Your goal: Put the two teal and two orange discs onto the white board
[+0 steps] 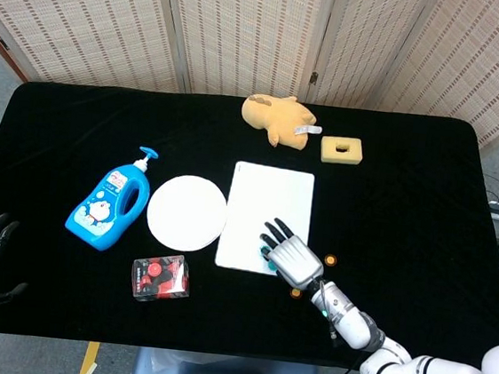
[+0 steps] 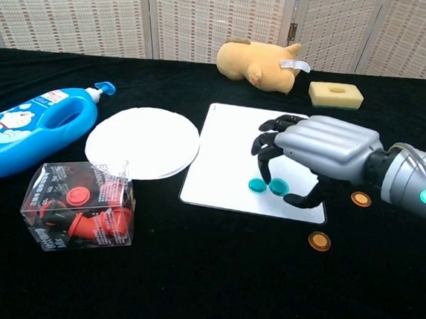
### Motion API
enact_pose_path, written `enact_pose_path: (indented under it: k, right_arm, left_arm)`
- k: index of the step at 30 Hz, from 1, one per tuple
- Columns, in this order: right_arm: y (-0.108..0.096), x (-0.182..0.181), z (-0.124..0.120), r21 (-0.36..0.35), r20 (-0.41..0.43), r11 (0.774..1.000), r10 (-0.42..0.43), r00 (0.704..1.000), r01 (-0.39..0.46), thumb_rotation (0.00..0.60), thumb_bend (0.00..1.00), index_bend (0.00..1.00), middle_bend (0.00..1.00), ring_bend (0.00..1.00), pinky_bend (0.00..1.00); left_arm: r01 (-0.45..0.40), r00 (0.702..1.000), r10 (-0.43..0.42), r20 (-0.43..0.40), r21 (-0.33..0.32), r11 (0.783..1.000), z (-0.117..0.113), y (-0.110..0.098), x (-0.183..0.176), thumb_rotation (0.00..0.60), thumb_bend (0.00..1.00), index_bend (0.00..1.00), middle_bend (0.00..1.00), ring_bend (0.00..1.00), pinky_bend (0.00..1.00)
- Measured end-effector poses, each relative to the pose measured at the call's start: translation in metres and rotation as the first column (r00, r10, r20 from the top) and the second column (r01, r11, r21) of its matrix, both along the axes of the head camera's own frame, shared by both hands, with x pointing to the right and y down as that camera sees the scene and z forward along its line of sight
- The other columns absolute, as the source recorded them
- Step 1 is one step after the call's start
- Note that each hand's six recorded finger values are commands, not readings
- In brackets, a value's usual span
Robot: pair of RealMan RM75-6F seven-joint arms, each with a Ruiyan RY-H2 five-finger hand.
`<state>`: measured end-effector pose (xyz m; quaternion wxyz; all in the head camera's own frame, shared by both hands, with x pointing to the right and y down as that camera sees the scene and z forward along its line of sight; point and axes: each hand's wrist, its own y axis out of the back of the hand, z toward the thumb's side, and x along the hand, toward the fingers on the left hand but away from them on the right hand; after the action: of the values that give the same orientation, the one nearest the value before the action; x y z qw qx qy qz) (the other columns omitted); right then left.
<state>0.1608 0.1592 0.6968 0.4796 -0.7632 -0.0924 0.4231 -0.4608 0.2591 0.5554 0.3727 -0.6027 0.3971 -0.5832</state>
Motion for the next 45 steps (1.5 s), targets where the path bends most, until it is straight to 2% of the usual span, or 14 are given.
enact_pose_path:
  k: [9,27,35,41,45]
  right_arm:
    - [-0.015,0.016,0.019,0.001,-0.074,0.999,0.051,0.996,-0.051,0.600,0.28,0.51,0.17,0.03,0.00]
    - [-0.014,0.003,0.033,-0.012,-0.081,0.999,0.037,0.996,-0.038,0.600,0.28,0.49,0.17,0.03,0.00]
    - [-0.012,0.004,0.030,-0.006,-0.077,0.999,0.031,0.997,-0.031,0.600,0.28,0.33,0.16,0.03,0.00]
    - [-0.013,0.007,0.025,-0.002,-0.066,0.999,0.046,0.997,-0.046,0.600,0.28,0.31,0.16,0.05,0.00]
    - [-0.021,0.018,0.013,0.029,-0.045,0.996,0.088,0.995,-0.087,0.600,0.28,0.32,0.16,0.05,0.00]
  left_arm:
    - [0.002,1.000,-0.002,0.004,0.004,1.000,-0.002,-0.001,-0.001,0.600,0.12,0.00,0.00,0.01,0.00]
    - [0.007,1.000,-0.007,0.010,-0.006,1.000,0.001,0.000,-0.002,0.600,0.12,0.00,0.00,0.01,0.00]
    - [0.009,1.000,-0.008,0.009,-0.008,1.000,0.002,0.001,-0.003,0.600,0.12,0.00,0.00,0.01,0.00]
    - [0.005,1.000,-0.005,0.005,-0.005,1.000,0.001,0.000,-0.002,0.600,0.12,0.00,0.00,0.01,0.00]
    - [0.006,1.000,-0.006,0.006,-0.007,1.000,0.002,0.000,-0.003,0.600,0.12,0.00,0.00,0.01,0.00]
